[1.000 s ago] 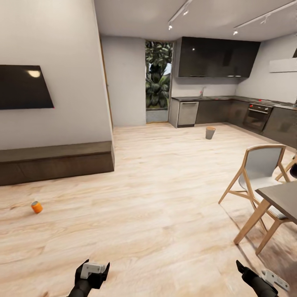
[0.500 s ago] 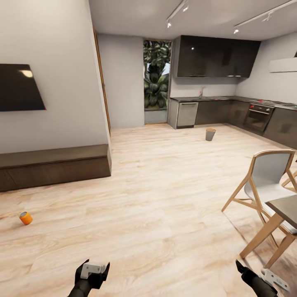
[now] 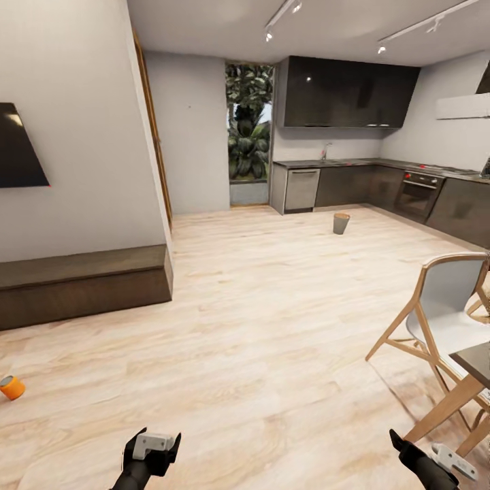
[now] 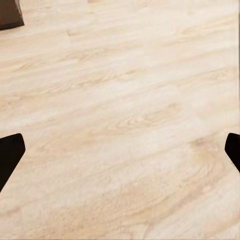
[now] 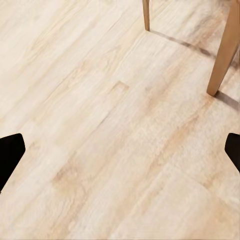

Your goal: Put the three can of soda from the living room inside the tash can in the kitchen.

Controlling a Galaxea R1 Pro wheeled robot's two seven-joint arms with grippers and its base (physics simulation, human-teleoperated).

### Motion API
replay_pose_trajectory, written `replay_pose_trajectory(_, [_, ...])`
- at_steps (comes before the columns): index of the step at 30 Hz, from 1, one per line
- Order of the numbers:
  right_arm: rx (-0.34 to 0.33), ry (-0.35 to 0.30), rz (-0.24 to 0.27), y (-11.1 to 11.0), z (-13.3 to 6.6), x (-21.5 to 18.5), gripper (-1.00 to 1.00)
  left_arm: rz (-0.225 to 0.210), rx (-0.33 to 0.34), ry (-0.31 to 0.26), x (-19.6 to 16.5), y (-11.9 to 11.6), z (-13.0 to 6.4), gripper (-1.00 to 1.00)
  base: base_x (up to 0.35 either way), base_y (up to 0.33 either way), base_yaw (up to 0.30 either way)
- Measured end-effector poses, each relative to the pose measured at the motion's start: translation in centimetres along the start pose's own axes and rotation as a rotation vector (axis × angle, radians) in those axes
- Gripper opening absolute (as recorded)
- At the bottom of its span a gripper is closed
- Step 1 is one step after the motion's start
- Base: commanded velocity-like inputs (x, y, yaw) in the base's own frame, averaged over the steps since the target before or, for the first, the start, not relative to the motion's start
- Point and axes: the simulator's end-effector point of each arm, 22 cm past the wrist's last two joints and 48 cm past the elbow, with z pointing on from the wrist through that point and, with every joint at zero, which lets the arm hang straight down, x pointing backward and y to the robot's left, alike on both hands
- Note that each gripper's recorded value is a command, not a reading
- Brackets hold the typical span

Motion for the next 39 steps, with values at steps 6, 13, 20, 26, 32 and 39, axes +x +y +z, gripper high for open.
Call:
replay_pose_trajectory(6, [0.001,0.002,-0.002,-0.05,0.03,0.09,1.00,-0.001,-0.002,0.002,0.11,0.09,0.01,1.00,0.324,0.000,-0.211])
replay_pose_trajectory(13, [0.003,0.006,-0.004,-0.11,0.07,0.25,1.00,-0.003,-0.004,0.006,0.27,0.19,0.02,1.00,0.280,0.000,-0.185])
replay_pose_trajectory(20, [0.004,0.008,-0.004,-0.11,0.09,0.39,1.00,-0.003,-0.005,0.008,0.37,0.28,0.03,1.00,0.059,0.000,-0.053])
replay_pose_trajectory(26, [0.002,0.010,-0.005,-0.01,0.10,0.49,1.00,-0.003,-0.003,0.008,0.39,0.22,0.03,1.00,0.063,0.026,-0.006])
replay_pose_trajectory(32, [0.002,0.010,-0.006,-0.04,0.10,0.47,1.00,-0.002,0.000,0.010,0.42,0.07,0.04,1.00,0.233,0.155,-0.001])
replay_pose_trajectory(39, [0.001,0.010,-0.007,0.02,0.11,0.48,1.00,-0.003,0.000,0.010,0.43,0.08,0.04,1.00,0.263,0.196,0.000])
